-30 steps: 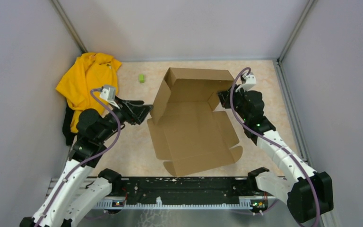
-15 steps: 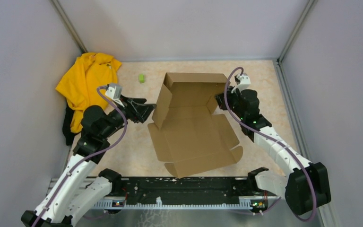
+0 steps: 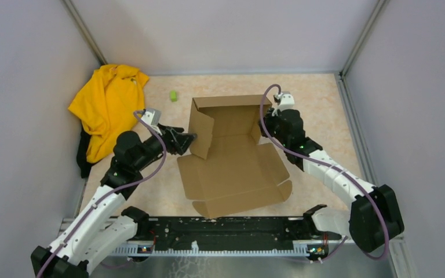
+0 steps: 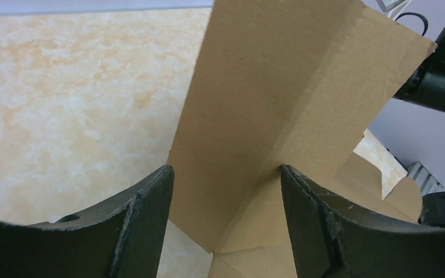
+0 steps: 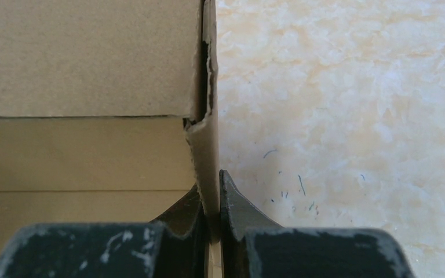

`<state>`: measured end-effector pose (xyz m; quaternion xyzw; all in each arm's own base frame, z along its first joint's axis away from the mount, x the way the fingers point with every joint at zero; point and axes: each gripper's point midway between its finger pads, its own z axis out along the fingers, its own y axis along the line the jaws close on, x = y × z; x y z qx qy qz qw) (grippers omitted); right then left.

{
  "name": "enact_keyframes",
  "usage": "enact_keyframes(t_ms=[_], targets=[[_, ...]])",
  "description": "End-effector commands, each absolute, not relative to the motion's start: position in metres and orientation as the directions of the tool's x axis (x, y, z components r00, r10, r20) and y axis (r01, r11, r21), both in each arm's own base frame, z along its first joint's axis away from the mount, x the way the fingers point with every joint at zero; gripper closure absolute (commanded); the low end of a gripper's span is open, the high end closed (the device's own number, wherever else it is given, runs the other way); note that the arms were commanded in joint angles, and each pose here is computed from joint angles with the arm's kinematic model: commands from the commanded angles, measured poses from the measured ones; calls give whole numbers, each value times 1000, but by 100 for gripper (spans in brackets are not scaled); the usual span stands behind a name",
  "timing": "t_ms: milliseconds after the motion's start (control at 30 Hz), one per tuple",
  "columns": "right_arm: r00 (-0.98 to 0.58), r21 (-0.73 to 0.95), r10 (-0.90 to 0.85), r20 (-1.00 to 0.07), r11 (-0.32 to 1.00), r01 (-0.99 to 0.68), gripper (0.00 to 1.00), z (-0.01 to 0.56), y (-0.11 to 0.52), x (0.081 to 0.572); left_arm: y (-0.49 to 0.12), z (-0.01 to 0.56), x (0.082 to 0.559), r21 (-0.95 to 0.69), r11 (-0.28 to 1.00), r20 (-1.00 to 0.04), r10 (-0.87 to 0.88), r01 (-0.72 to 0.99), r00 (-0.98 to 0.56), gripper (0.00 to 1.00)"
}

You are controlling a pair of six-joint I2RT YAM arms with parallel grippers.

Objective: Fold the paper box

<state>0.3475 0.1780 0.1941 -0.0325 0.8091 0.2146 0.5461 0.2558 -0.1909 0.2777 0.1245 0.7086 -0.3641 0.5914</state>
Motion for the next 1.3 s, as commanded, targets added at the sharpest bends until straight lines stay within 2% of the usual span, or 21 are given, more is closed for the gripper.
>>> enact_keyframes(t_ms=[0,333,600,900,1267], targets=[[-327,287,196,-925,923,-257,100,223,184,362,-191,271,263,-337,736,-942,-259,587,-216,26],[-321,222,153,-934,957,-187,100,194,188,359,-183,208,275,-260,890,-957,-186,374,-222,29],[-292,186,129,-948,967,-175,100,169,191,352,-160,171,276,-181,961,-973,-145,208,-178,32],[-311,151,83,-947,968,-202,100,138,198,345,-165,149,281,-75,979,-989,-48,192,-140,34],[-318,120,43,-947,967,-227,100,121,208,337,-171,132,285,-25,983,-989,2,179,-146,39]])
